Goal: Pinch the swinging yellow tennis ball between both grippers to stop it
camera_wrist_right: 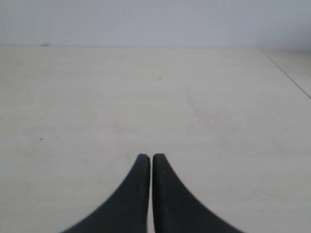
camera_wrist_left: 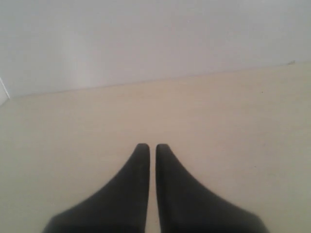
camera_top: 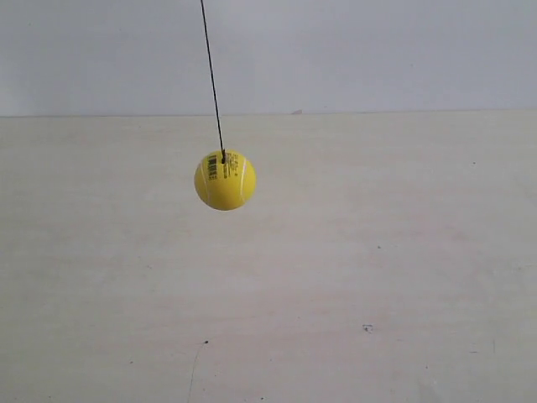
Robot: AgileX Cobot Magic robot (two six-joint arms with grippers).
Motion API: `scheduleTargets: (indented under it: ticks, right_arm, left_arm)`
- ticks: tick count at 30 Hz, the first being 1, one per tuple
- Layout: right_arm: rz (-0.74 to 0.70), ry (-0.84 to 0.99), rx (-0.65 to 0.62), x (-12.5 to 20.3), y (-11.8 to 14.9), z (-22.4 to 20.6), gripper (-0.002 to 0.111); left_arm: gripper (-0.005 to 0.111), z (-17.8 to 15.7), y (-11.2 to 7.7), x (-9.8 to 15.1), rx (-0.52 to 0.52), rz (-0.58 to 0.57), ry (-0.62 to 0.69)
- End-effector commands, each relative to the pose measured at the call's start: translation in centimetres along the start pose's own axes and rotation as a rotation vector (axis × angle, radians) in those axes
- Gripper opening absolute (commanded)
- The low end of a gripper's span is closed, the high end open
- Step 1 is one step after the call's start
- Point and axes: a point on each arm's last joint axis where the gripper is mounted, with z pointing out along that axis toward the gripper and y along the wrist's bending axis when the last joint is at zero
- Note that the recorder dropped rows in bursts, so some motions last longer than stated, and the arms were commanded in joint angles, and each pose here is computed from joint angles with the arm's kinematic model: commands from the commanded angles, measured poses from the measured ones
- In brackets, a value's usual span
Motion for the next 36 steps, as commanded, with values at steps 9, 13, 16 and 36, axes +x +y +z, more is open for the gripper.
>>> scheduleTargets:
  ticks: [9, 13, 16, 36]
  right_arm:
    - [-0.003, -0.018, 0.004, -0.16, -0.03, -0.04, 0.000]
    - [-0.003, -0.018, 0.004, -0.16, -0.03, -0.04, 0.000]
    - [-0.003, -0.018, 0.004, -0.16, -0.03, -0.04, 0.000]
    - [-0.001, -0.017, 0.004, -0.15, -0.03, -0.04, 0.000]
  left_arm:
    - [0.005, 0.02, -0.07, 0.45, 0.006, -0.023, 0.036]
    - [0.005, 0.02, -0.07, 0.41, 0.005, -0.023, 0.032]
    - [0.005, 0.02, -0.07, 0.41, 0.005, -0.023, 0.032]
    - [0.005, 0.02, -0.07, 0.41, 0.005, -0.023, 0.032]
